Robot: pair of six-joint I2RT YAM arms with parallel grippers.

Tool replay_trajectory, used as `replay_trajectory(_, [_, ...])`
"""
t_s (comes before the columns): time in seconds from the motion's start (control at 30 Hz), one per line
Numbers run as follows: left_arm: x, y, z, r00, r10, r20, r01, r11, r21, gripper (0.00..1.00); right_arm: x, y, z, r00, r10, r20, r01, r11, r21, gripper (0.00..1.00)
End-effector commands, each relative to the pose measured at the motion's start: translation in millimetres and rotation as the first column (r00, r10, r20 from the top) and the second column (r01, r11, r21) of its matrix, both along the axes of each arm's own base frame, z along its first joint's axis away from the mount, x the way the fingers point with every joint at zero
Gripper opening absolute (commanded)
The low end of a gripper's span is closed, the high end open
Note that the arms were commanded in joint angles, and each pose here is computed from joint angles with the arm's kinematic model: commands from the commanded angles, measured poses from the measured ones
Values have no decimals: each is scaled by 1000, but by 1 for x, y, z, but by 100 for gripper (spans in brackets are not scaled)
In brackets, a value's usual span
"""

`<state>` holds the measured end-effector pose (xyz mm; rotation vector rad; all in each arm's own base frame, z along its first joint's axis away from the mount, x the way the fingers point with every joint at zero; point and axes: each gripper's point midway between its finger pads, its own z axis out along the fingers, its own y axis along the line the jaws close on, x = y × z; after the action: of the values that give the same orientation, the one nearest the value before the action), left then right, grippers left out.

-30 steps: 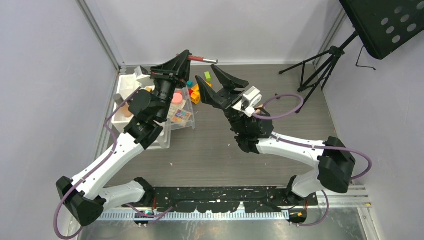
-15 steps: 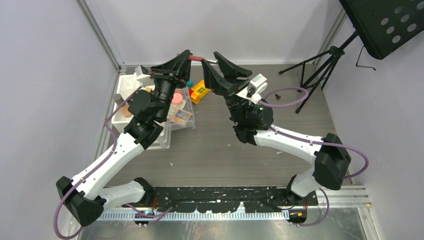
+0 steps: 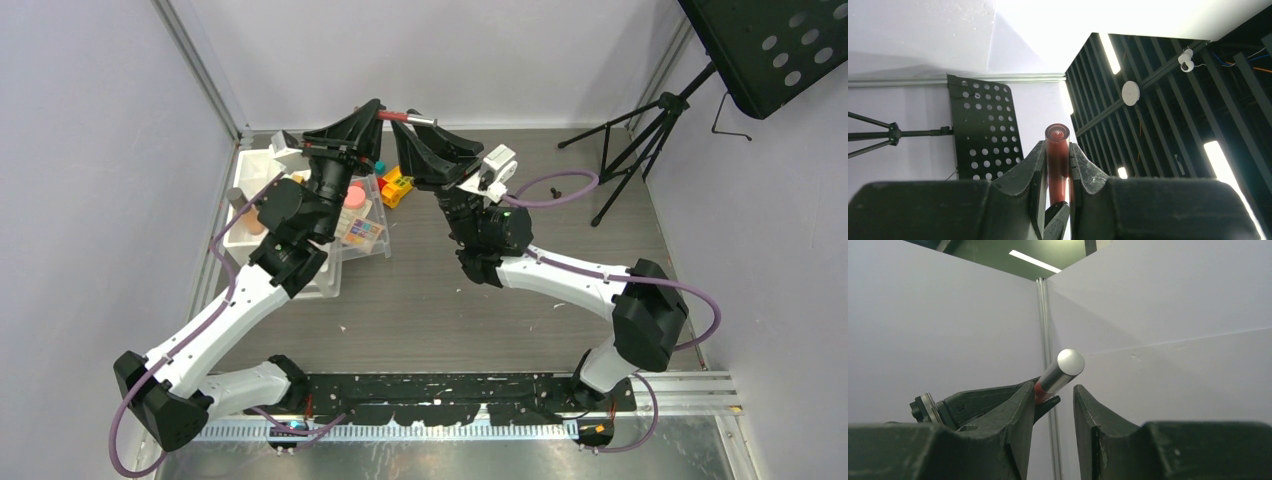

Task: Organize the makeup
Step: Pick up the makeup from the center of the board.

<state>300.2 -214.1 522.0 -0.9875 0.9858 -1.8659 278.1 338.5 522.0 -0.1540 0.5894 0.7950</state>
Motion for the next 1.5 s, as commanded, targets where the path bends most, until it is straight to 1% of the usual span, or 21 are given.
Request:
replay_trajectory(0.0, [-11, 8, 24, 998, -7, 68, 11, 998, -62, 11, -7, -16, 26, 999, -1, 44, -2, 997, 79, 39])
replay_trajectory(0.27, [-9, 6, 20, 998, -10, 61, 14, 998, -57, 11, -5, -21, 31, 999, -14, 48, 10, 996, 94, 39])
replay_trajectory(0.43, [-10, 7, 21, 998, -11, 65, 15, 998, -58, 12, -3, -26, 32, 999, -28, 41, 23, 994, 103, 47])
replay_trajectory(0.63, [-10, 8, 21, 998, -7, 65, 11, 998, -58, 12, -6, -26, 35, 999, -16, 48, 11, 994, 107, 44])
replay_trajectory(0.73, [-9, 7, 20, 998, -10, 62, 14, 998, -56, 12, -9, -27, 37, 998, -8, 61, 1, 995, 104, 48])
replay_trajectory(0.87, [-9, 6, 19, 998, -14, 60, 17, 998, -56, 12, -13, -27, 40, 997, 6, 71, -14, 994, 108, 50])
replay_trajectory(1.0, [-9, 6, 19, 998, -15, 61, 19, 998, -57, 12, -15, -28, 42, 997, 13, 76, -22, 994, 109, 55])
replay_trajectory(1.07, [-9, 6, 19, 998, -14, 62, 17, 998, -57, 12, -16, -29, 44, 997, 20, 80, -29, 993, 113, 55])
replay_trajectory(1.2, [-9, 6, 18, 998, -14, 59, 17, 998, -55, 13, -18, -29, 44, 996, 25, 86, -35, 993, 110, 51])
replay_trajectory(1.33, [-7, 5, 17, 998, -14, 57, 17, 998, -54, 13, -20, -30, 46, 995, 28, 92, -38, 993, 109, 52])
replay_trajectory(1.47, [-8, 4, 17, 998, -22, 62, 26, 998, -55, 13, -21, -33, 50, 995, 23, 95, -34, 992, 120, 57])
